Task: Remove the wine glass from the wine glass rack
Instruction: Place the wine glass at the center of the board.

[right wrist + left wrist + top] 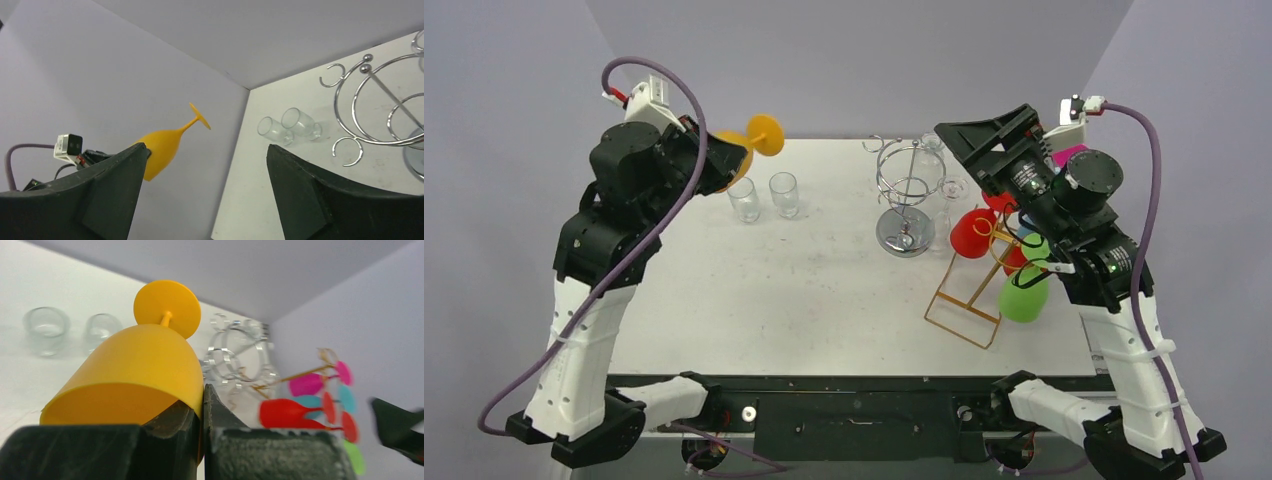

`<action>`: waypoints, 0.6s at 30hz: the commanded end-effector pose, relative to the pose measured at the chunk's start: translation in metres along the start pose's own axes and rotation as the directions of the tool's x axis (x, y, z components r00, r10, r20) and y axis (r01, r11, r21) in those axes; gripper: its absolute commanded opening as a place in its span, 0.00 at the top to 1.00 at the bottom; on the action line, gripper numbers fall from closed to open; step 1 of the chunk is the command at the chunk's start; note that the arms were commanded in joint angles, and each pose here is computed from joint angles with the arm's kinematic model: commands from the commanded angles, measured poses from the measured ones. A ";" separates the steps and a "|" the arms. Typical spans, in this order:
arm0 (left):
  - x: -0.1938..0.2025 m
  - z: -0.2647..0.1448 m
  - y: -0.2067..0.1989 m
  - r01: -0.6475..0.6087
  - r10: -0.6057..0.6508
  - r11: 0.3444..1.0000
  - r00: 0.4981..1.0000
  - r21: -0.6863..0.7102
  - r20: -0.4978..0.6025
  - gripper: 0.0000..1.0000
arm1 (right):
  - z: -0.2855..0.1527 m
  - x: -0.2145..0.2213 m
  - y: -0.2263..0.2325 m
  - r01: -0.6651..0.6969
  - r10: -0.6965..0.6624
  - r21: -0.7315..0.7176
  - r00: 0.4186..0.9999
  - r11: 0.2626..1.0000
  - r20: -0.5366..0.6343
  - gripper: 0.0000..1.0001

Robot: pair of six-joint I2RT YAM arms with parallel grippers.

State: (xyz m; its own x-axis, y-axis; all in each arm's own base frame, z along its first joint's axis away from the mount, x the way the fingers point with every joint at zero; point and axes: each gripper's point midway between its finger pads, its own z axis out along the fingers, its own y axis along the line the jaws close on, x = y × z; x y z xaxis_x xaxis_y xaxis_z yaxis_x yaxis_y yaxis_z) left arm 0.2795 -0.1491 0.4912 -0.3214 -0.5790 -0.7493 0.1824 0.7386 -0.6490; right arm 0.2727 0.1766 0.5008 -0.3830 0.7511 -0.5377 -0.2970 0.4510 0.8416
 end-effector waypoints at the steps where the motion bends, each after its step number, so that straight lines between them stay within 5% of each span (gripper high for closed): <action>1: 0.019 -0.002 0.097 -0.188 0.140 0.910 0.978 -0.368 -0.154 1.00 | 0.000 0.016 -0.037 0.181 -0.168 0.139 0.981 0.974 -0.098 0.15; 9: 0.028 0.025 0.209 -0.202 0.061 0.778 0.967 -0.596 -0.248 1.00 | -0.006 0.014 -0.051 0.268 -0.244 0.210 0.961 0.940 -0.133 0.13; 18: 0.048 0.076 0.282 -0.199 -0.037 0.707 0.948 -0.679 -0.317 1.00 | -0.006 0.019 -0.058 0.295 -0.263 0.218 0.951 0.930 -0.165 0.12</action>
State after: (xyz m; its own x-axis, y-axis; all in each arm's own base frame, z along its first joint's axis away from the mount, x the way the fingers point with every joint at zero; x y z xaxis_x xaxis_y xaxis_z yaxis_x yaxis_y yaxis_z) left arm 0.3582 0.0030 0.2668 -0.6190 -0.4788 -0.6225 -0.4581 0.8640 -0.2090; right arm 0.2798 0.1643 0.4293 -0.4632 0.5307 -0.7098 -0.1675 0.7341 0.6581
